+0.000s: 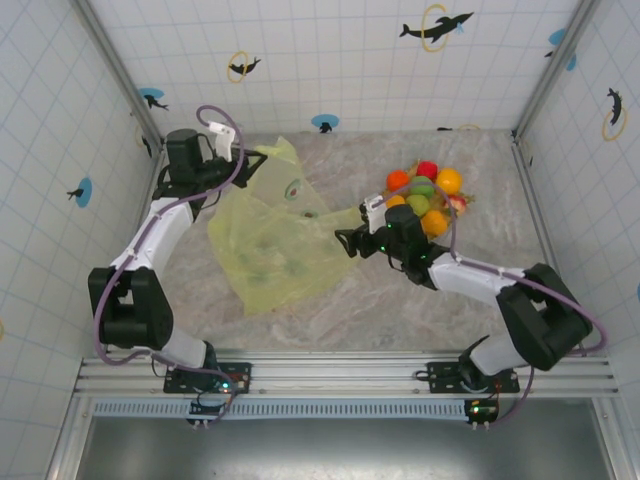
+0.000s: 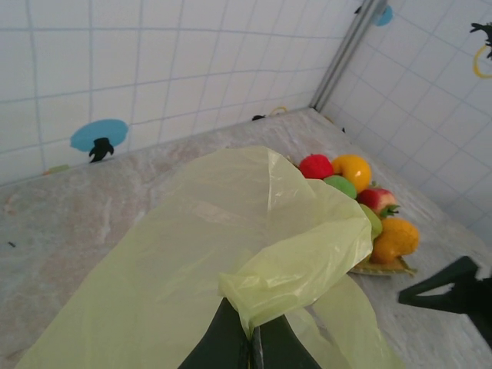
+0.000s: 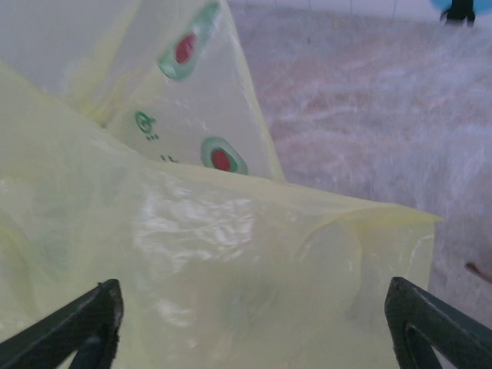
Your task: Place the fruits into the plastic bag
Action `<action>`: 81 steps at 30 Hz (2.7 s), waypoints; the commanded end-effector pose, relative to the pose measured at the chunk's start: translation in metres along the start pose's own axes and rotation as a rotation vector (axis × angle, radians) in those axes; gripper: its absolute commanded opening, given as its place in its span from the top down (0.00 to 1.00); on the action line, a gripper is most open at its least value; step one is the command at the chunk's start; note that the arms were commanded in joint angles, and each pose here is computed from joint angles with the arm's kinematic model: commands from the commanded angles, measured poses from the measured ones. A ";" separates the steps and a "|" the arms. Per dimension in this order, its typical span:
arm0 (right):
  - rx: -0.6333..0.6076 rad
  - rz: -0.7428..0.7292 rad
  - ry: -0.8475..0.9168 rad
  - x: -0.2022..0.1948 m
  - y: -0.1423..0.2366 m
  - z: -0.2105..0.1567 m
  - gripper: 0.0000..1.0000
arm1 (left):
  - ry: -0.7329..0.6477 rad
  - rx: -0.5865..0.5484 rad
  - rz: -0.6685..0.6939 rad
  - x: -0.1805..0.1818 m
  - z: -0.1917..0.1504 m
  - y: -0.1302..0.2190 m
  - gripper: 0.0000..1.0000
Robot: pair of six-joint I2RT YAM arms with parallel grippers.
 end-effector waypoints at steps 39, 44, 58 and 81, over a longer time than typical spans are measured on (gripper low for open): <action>0.326 0.584 -0.146 0.095 -0.042 -0.063 0.84 | 0.048 0.091 0.285 0.046 -0.018 -0.076 0.65; 0.286 0.596 -0.156 0.114 -0.049 -0.063 0.78 | 0.082 0.212 0.559 0.074 -0.015 -0.076 0.32; 0.191 0.500 -0.219 0.073 -0.041 -0.045 0.61 | 0.201 0.216 0.794 -0.008 -0.087 0.036 0.02; 0.166 0.332 -0.305 0.033 -0.042 -0.048 0.46 | 0.135 0.639 0.956 0.002 -0.191 -0.007 0.02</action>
Point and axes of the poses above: each hand's point on the last joint's axis, 136 mm out from that joint toward the fingers, its own y axis back along the fingers, its own x axis along the line the jaws close on, z = x × y, the point moved 3 cm from there along y, back along the fingers, and after that the axes turned 15 degrees about -y, right-handed, at the moved point
